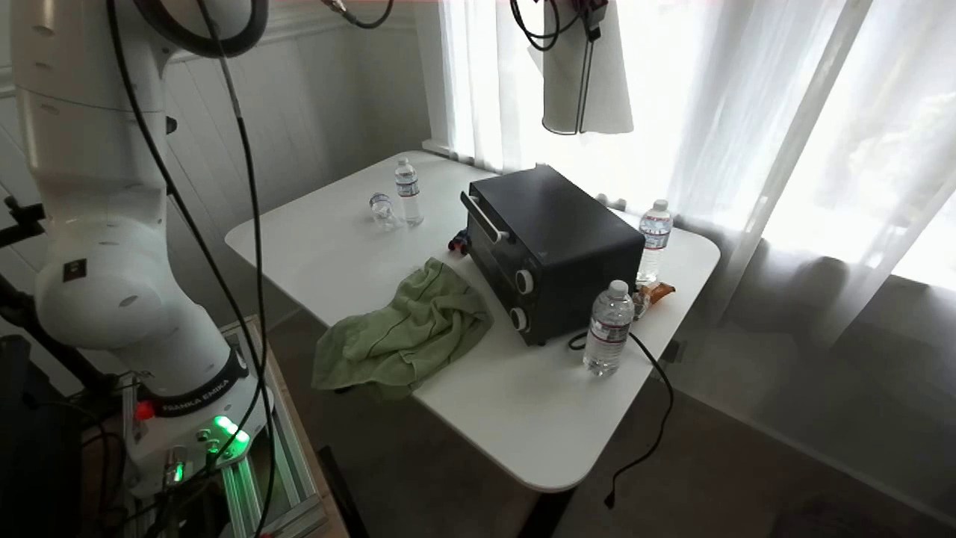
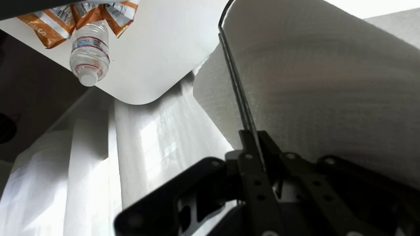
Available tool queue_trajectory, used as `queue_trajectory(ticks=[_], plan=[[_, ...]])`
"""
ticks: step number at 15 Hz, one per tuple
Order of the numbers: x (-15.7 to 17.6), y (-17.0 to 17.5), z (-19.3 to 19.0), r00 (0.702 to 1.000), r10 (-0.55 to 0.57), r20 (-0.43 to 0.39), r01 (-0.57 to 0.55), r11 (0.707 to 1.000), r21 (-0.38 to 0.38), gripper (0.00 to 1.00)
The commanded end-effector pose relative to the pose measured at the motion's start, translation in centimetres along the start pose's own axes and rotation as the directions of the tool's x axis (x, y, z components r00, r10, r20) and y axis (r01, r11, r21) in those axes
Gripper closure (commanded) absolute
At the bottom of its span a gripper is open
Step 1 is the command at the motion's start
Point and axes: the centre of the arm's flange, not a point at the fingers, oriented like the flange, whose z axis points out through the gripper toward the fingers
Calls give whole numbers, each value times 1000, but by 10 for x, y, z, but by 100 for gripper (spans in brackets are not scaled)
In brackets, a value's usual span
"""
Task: Move the paper towel forward
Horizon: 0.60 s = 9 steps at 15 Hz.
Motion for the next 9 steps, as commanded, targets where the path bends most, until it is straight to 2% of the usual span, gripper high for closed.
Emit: queue_trajectory(ticks=[1,5,9], plan=[[-54,-18,-55,998,-63,-4,63,998,14,98],[-106,-50,-79,990,-141,19,141,990,9,98],[-174,-82,-81,974,-221,55,220,975,10,98]])
